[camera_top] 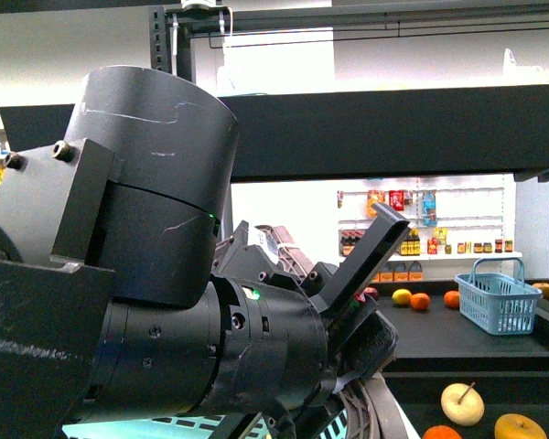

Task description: Pick lemon from shelf

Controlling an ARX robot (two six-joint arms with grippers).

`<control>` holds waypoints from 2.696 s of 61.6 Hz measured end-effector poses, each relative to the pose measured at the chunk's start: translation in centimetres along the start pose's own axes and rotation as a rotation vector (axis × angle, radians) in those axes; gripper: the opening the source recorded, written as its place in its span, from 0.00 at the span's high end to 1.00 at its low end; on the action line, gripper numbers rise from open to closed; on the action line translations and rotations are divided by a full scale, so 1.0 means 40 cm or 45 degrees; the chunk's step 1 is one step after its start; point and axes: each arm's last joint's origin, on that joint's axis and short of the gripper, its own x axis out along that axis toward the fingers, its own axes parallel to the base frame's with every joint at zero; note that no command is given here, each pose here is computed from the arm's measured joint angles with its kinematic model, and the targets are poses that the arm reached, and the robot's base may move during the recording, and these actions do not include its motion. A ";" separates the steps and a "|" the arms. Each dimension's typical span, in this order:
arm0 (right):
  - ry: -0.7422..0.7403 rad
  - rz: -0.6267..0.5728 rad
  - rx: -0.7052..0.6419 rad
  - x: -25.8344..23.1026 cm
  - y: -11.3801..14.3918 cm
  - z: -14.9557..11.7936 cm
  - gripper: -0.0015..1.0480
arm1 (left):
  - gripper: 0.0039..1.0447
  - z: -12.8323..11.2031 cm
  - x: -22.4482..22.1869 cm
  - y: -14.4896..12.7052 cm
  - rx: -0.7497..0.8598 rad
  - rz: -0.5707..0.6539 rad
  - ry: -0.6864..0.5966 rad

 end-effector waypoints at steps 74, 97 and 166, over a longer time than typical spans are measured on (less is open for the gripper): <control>-0.001 0.000 0.000 0.000 0.000 0.000 0.07 | 0.93 0.460 -0.388 0.459 -0.646 -0.056 -1.346; -0.001 0.000 0.000 0.000 0.000 0.000 0.07 | 0.93 0.460 -0.416 0.532 -0.647 -0.132 -1.389; -0.001 0.001 0.000 0.000 0.000 0.000 0.07 | 0.07 0.363 -0.536 0.470 -0.424 0.137 -1.274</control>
